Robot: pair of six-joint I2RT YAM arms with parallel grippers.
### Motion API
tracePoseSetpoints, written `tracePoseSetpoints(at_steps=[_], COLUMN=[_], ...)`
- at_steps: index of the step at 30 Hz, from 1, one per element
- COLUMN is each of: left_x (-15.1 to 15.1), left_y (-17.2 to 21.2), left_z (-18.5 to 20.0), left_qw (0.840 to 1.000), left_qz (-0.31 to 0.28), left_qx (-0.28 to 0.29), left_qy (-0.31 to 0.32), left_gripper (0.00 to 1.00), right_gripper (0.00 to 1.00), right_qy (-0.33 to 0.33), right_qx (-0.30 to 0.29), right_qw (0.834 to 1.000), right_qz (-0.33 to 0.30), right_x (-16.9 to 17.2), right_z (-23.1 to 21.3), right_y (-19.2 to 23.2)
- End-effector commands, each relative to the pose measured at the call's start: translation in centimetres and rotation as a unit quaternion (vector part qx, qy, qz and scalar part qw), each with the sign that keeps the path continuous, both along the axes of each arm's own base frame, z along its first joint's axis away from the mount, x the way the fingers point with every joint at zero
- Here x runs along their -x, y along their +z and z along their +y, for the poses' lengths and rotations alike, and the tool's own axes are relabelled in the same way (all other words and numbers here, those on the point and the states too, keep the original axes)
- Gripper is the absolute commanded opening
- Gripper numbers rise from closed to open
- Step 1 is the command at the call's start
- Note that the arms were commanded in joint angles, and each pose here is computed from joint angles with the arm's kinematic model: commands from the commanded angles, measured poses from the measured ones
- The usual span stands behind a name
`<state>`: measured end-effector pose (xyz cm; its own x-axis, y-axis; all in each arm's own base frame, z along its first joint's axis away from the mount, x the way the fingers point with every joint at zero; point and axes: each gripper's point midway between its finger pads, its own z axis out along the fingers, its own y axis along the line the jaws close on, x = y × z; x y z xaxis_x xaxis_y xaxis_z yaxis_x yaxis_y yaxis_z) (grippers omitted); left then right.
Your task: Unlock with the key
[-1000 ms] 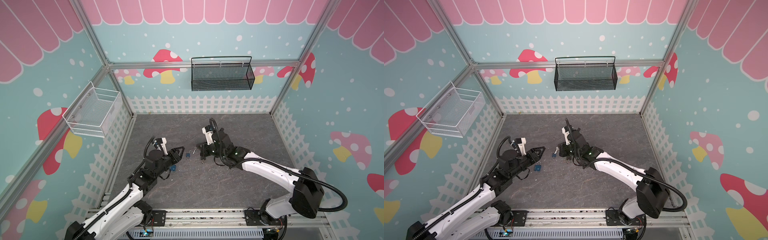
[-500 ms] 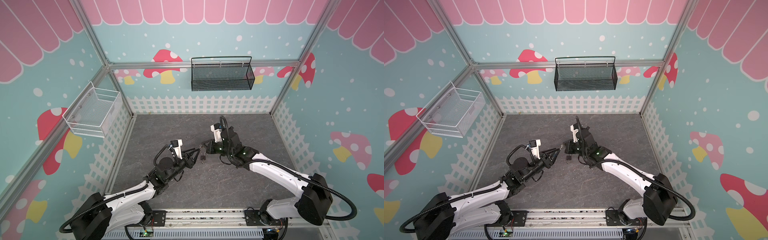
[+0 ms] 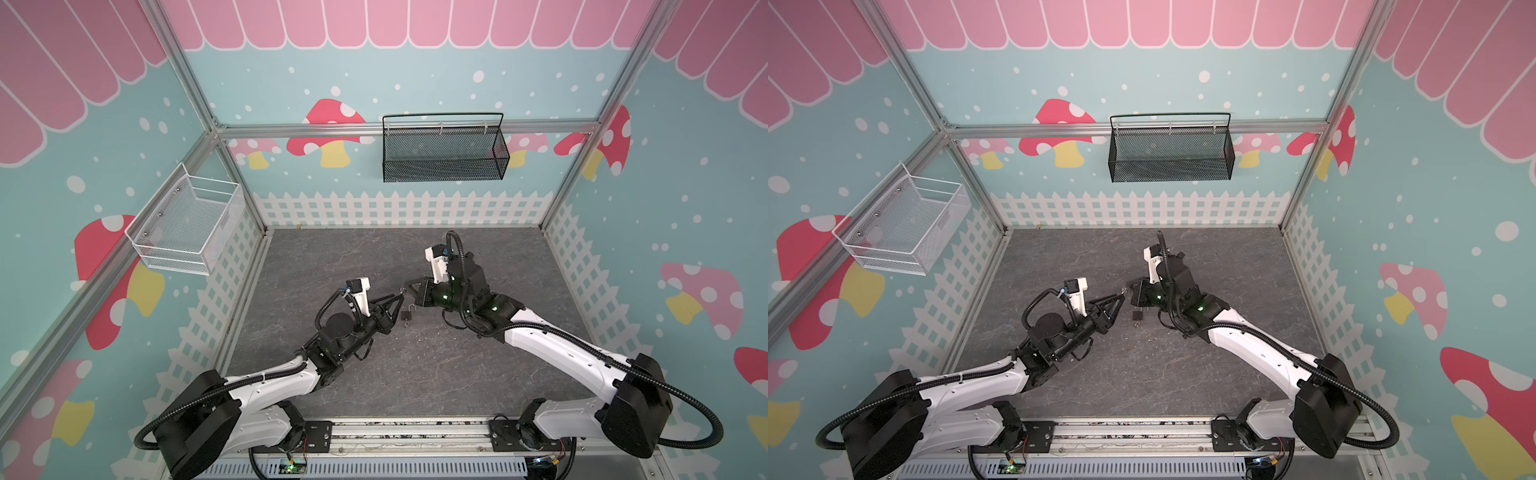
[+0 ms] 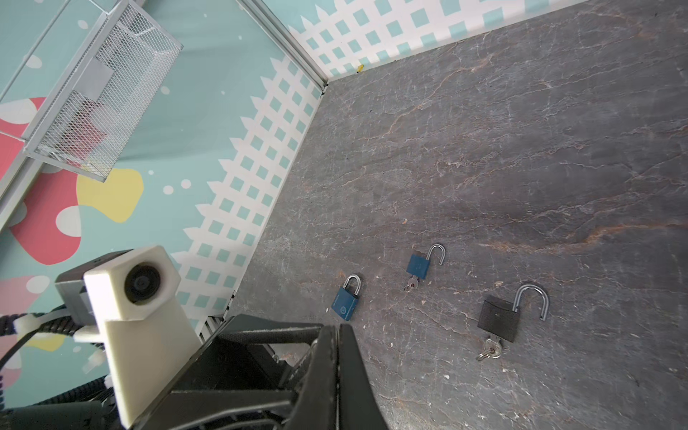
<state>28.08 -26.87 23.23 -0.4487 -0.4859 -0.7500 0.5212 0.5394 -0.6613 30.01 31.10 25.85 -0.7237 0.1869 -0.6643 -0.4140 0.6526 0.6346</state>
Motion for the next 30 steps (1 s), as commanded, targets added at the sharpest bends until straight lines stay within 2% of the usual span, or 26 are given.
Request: tracePoseSetpoints(at_steps=[1,13,23,30], left_x=[0.1,-0.1,-0.6,-0.5], left_y=[2.7,2.4,1.1,1.2], left_z=[-0.9,-0.8,-0.7,-1.4], left_qw=[0.999,0.999,1.000,0.999], left_qz=[-0.032,-0.024,0.002,0.004], left_qx=[0.033,0.036,0.026,0.035], left_qy=[-0.018,-0.010,-0.001,-0.015], left_gripper=[0.31,0.17,0.26,0.25], right_gripper=[0.00,0.00,0.00,0.00], right_qy=[-0.002,-0.006,-0.010,-0.011], right_qx=[-0.016,-0.020,-0.026,-0.028], right_qw=[1.000,1.000,1.000,0.999], right_qz=[-0.004,-0.006,-0.012,-0.012], right_x=[0.1,0.1,0.1,0.1], right_z=[-0.2,-0.4,-0.5,-0.5], right_y=[0.7,0.6,1.3,1.4])
